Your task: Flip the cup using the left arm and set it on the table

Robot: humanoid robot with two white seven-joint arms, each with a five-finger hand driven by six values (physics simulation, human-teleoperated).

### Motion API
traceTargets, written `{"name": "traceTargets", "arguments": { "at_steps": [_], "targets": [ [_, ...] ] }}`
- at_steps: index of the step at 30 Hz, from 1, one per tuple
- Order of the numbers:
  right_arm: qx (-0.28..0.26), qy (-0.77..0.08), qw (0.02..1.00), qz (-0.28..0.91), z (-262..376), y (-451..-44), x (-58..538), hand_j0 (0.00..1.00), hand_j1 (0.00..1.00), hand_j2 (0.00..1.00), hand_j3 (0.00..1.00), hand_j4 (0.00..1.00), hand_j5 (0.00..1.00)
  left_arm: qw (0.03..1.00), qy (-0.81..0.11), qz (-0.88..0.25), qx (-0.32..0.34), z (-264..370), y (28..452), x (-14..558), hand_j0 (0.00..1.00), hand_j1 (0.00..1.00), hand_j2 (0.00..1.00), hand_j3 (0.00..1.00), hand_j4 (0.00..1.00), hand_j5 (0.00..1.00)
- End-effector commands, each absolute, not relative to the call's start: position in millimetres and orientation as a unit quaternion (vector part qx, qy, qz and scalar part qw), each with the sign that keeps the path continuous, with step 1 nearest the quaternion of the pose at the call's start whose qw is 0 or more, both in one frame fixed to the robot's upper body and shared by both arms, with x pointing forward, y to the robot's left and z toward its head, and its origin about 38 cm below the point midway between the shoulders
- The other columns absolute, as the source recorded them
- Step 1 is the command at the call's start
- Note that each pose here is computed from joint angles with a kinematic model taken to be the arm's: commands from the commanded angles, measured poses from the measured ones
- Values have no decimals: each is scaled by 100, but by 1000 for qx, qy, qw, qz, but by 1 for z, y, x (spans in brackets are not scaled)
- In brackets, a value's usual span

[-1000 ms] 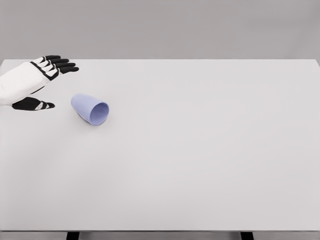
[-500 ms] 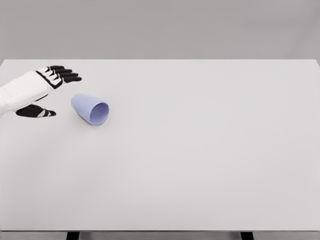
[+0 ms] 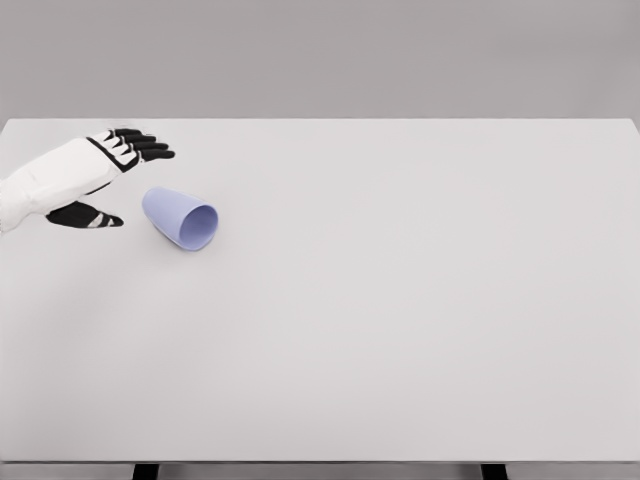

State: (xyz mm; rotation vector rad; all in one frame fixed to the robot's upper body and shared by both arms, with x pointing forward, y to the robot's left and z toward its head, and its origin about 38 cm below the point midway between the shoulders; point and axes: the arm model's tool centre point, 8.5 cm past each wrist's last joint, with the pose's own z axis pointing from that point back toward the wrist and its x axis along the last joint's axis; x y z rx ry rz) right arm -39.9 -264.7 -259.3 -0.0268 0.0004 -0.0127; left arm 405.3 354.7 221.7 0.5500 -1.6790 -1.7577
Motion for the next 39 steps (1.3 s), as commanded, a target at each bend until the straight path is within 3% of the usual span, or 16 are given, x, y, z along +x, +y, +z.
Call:
{"name": "traceTargets", "arguments": {
  "at_steps": [1, 19, 39],
  "targets": [
    [-14, 0, 1000, -6, -259, -265, -40, 100, 100, 100, 100, 100, 100, 337, -635, -667, 196, 205, 353, 407, 100, 100, 100, 100, 100, 100],
    [-13, 1, 1000, -6, -259, -265, -41, 100, 100, 100, 100, 100, 100, 343, -630, -677, 164, 183, 327, 426, 100, 100, 100, 100, 100, 100],
    [-14, 0, 1000, -6, -259, -265, -40, 100, 100, 100, 100, 100, 100, 369, -619, -676, 153, 161, 326, 436, 100, 100, 100, 100, 100, 100]
  ]
}}
